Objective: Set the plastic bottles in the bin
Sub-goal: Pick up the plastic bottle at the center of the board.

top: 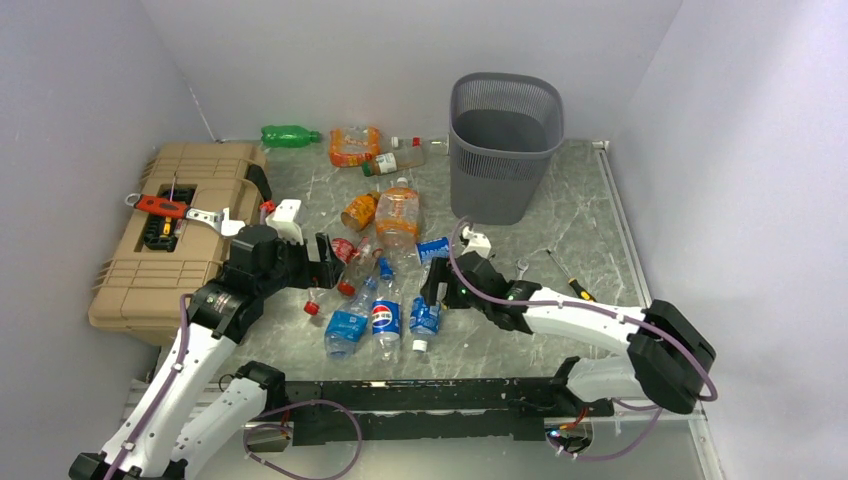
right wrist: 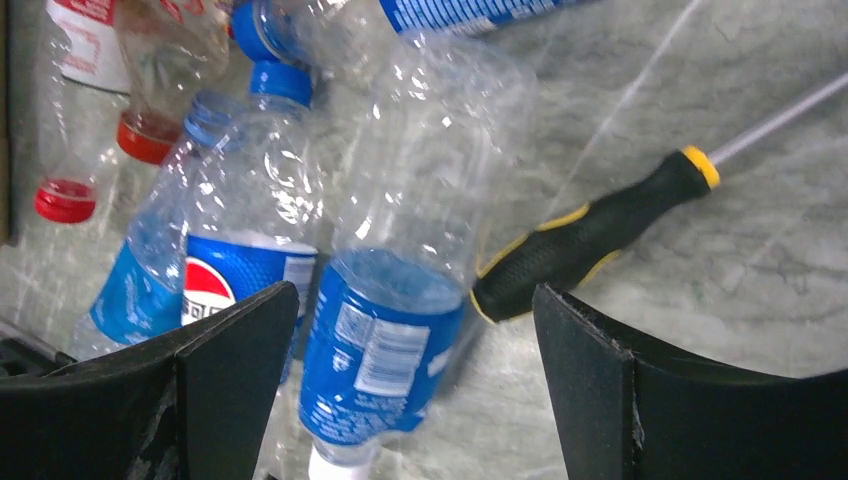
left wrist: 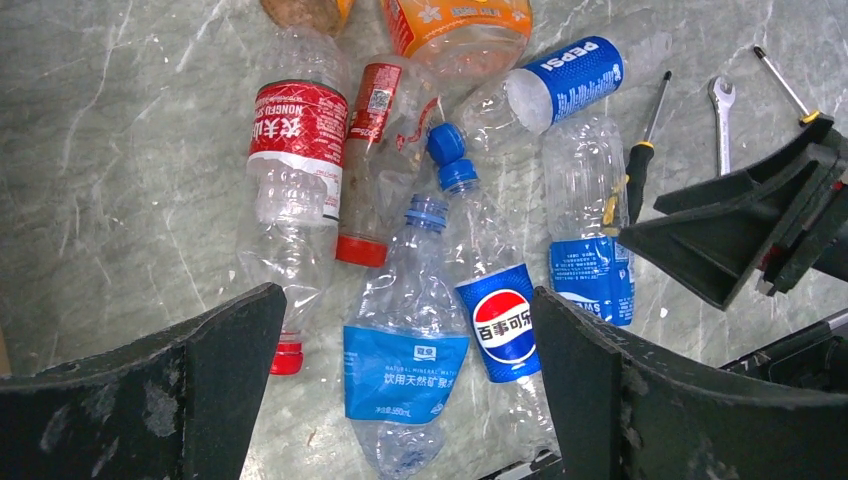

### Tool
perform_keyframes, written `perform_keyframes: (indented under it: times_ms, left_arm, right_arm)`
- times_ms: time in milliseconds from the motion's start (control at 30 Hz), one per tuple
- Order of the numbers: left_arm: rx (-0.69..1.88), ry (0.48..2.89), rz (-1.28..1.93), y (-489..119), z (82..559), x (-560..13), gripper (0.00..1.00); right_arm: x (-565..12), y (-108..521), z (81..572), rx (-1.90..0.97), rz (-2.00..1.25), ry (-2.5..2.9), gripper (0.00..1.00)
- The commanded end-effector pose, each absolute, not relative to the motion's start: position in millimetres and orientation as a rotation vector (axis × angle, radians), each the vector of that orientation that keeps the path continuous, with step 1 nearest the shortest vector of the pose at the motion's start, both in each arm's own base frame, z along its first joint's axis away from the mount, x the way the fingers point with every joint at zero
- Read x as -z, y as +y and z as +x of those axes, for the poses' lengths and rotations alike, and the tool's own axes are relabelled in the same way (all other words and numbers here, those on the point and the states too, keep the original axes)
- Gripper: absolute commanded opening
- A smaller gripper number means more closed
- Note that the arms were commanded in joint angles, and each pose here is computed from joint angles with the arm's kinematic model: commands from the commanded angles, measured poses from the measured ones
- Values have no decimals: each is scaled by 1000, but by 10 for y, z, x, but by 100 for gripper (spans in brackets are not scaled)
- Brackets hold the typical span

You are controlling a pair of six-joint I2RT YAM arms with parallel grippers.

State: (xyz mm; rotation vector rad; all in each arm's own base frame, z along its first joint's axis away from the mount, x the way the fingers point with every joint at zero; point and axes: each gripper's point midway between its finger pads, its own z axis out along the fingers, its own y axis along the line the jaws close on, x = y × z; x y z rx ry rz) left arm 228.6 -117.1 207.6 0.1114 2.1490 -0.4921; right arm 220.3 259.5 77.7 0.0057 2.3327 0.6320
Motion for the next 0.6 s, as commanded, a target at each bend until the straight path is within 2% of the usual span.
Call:
perform_keyframes:
  times_ms: [0, 167, 433, 567]
  left_arm:
    - [527, 2097, 144, -1223, 2290, -2261, 99]
    - [527, 2094, 142, -1217, 2280, -2270, 99]
    - [518, 2090, 130, -1196, 2277, -2281, 99]
    - [519, 2086, 127, -1193, 2272, -2289, 98]
  right_arm:
    - [-1026, 2774, 2451, -626, 44, 2275, 92]
    - [-863, 2808, 2537, -547, 24, 2349, 91]
    - [-645, 2800, 2635, -486, 36, 2423, 84]
    - [-579, 2838, 2623, -499, 37, 2445, 77]
